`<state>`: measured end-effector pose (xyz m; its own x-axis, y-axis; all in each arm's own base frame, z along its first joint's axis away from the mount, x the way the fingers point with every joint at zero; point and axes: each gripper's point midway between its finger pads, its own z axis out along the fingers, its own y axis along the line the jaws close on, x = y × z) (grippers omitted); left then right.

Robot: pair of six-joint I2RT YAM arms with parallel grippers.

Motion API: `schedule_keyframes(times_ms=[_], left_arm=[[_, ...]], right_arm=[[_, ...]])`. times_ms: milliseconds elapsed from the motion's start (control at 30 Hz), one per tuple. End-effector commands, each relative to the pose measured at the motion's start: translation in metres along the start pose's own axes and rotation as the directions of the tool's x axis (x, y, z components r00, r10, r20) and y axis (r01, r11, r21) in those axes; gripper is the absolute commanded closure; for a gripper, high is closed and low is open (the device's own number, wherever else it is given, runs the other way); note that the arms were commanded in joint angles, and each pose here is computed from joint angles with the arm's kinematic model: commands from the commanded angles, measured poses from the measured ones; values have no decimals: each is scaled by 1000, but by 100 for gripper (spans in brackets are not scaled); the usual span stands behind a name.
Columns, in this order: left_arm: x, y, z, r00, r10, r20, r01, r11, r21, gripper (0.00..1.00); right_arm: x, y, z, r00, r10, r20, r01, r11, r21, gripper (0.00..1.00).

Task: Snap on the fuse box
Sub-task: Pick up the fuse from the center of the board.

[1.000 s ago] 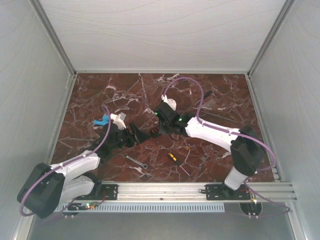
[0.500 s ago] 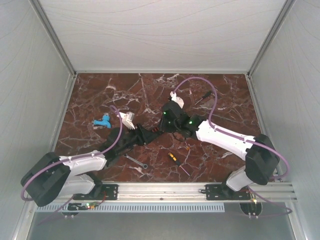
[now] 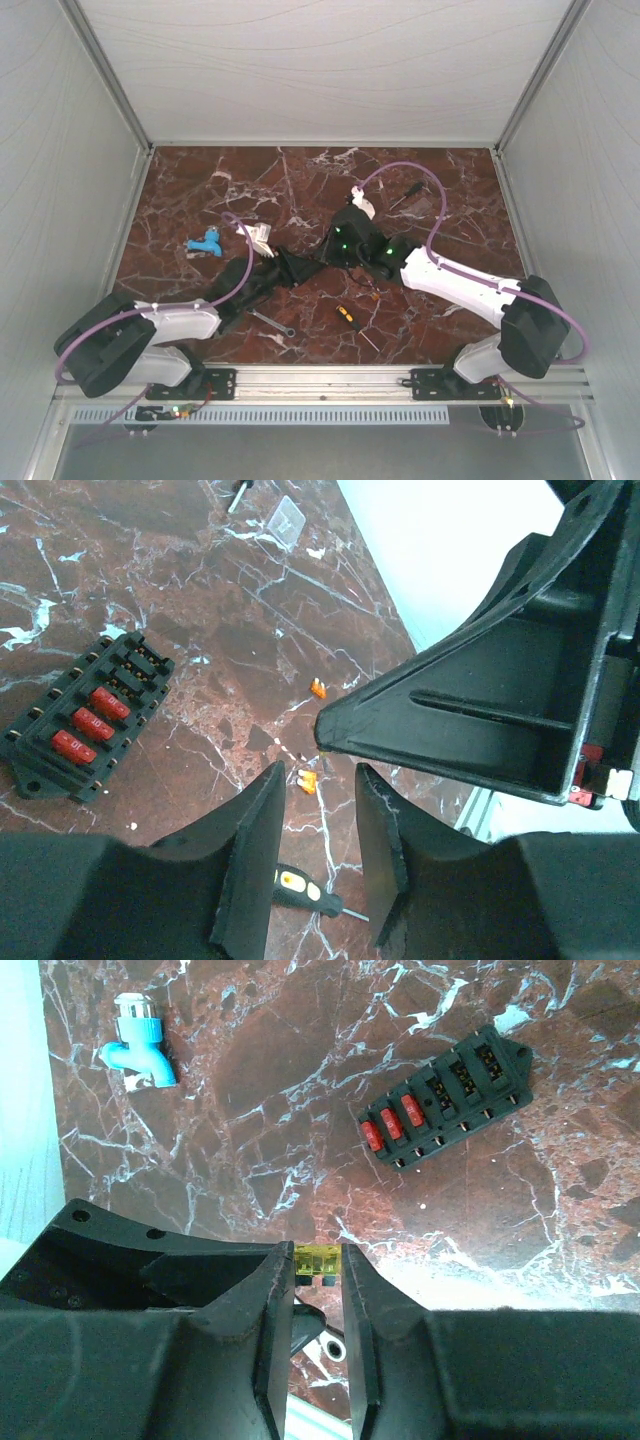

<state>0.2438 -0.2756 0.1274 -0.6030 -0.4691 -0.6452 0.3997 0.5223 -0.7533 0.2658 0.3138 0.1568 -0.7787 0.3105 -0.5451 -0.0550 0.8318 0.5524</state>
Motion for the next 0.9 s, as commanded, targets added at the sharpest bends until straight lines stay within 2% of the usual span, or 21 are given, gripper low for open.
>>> schedule_keyframes(times_ms=[0, 233, 467, 633, 733, 867], left_arm=[[-32, -30, 10, 992, 30, 120, -41, 995, 86, 66], [-36, -25, 11, 989, 37, 145, -46, 997, 59, 80], [-37, -28, 10, 988, 62, 144, -73, 995, 70, 100], [-36, -31, 7, 986, 90, 141, -103, 991, 86, 100], [-35, -34, 5, 983, 132, 128, -145, 984, 99, 100], [-34, -37, -1, 977, 188, 102, -199, 973, 115, 100]], right_arm=[[-9, 13, -7, 998, 64, 24, -63, 996, -60, 83], [-5, 12, -8, 996, 92, 16, -91, 993, -77, 84], [-2, 12, -9, 994, 112, 9, -111, 990, -92, 84], [-11, 11, -17, 991, 125, 56, -117, 986, -120, 80], [-23, 9, -25, 989, 101, 105, -85, 985, -147, 71], [-46, 7, -36, 989, 7, 147, 24, 978, -209, 59]])
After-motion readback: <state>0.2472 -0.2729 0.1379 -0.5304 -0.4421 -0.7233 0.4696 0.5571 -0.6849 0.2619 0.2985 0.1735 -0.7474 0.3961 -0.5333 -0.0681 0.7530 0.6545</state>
